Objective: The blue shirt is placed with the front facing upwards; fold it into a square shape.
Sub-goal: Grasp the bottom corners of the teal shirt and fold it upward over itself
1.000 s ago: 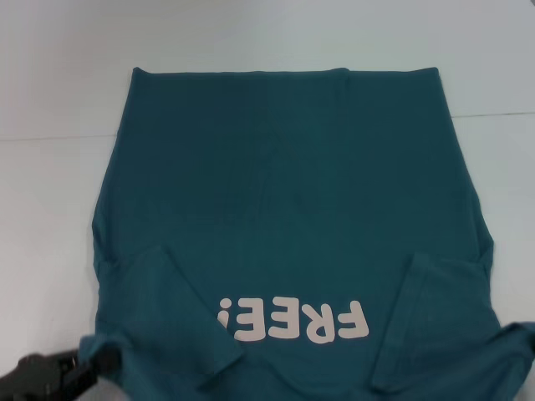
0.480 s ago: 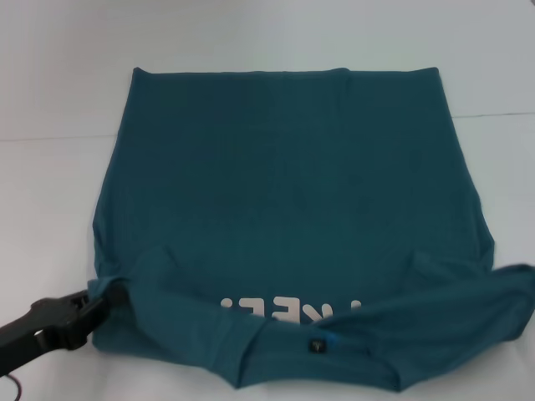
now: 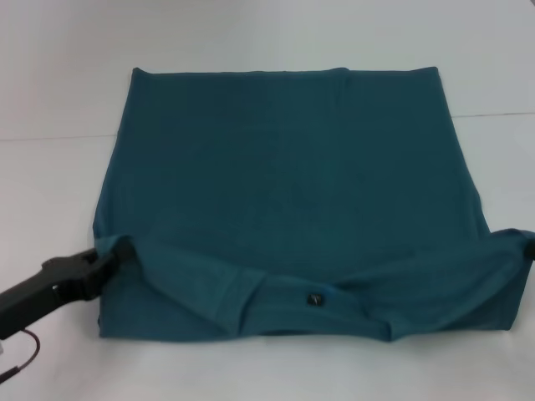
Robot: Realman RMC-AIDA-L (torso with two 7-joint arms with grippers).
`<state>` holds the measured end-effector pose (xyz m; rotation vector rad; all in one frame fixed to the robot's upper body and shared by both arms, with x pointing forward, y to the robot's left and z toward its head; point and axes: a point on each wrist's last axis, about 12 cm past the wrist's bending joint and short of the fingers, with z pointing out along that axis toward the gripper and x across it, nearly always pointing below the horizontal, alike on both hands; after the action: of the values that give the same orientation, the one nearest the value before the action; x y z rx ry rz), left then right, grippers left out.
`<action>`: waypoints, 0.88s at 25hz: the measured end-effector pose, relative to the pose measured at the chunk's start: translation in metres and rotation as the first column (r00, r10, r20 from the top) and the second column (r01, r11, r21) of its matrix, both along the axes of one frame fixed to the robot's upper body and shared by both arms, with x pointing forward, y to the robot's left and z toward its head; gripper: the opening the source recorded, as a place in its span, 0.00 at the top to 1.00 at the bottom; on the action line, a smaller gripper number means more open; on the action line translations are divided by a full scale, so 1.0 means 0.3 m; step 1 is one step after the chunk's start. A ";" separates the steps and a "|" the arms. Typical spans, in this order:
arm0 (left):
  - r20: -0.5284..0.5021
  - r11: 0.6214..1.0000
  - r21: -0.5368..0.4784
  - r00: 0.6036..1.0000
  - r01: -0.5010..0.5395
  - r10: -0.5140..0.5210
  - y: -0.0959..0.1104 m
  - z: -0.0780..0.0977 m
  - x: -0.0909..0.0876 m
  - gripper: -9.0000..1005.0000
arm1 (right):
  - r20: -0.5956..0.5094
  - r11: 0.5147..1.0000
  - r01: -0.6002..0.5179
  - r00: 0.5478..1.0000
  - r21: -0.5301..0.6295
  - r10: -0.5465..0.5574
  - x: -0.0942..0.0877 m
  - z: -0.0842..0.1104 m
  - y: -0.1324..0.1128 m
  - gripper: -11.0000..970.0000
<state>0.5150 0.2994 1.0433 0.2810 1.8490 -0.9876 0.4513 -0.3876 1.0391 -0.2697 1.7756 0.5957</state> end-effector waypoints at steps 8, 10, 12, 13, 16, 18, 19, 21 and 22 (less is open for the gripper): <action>0.052 0.992 -0.029 0.991 -0.119 0.121 0.020 0.014 0.036 0.93 | -0.009 1.000 0.021 1.000 -0.011 -0.021 0.064 0.004 0.010 0.95; 0.055 0.991 -0.025 0.990 -0.129 0.130 0.014 0.016 0.052 0.93 | -0.006 0.999 0.031 0.999 -0.012 -0.031 0.077 0.005 0.011 0.95; 0.053 0.991 -0.016 0.989 -0.136 0.136 0.010 0.016 0.066 0.93 | 0.000 0.999 0.048 0.999 -0.015 -0.048 0.096 0.008 0.014 0.95; 0.052 0.990 -0.010 0.989 -0.140 0.141 0.008 0.016 0.073 0.93 | 0.000 0.999 0.048 0.999 -0.015 -0.048 0.096 0.008 0.014 0.95; 0.047 0.988 0.013 0.987 -0.154 0.153 0.000 0.017 0.099 0.93 | 0.002 0.998 0.059 0.998 -0.023 -0.059 0.122 0.011 0.020 0.95; 0.046 0.986 0.028 0.986 -0.162 0.160 -0.007 0.018 0.116 0.93 | -0.003 0.997 0.067 0.998 -0.029 -0.067 0.136 0.010 0.023 0.95; 0.047 0.986 0.031 0.986 -0.163 0.161 -0.009 0.019 0.121 0.93 | -0.007 0.997 0.073 0.997 -0.033 -0.073 0.145 0.009 0.025 0.95; 0.050 0.985 0.043 0.985 -0.170 0.168 -0.015 0.024 0.138 0.93 | -0.013 0.996 0.082 0.996 -0.039 -0.083 0.161 0.007 0.029 0.95; 0.052 0.984 0.049 0.984 -0.173 0.170 -0.018 0.026 0.146 0.93 | -0.015 0.995 0.086 0.996 -0.042 -0.087 0.169 0.006 0.030 0.95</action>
<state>0.5589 0.2940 1.0511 0.1726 1.8245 -0.8076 0.5020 -0.3787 1.0410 -0.2157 1.8081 0.5011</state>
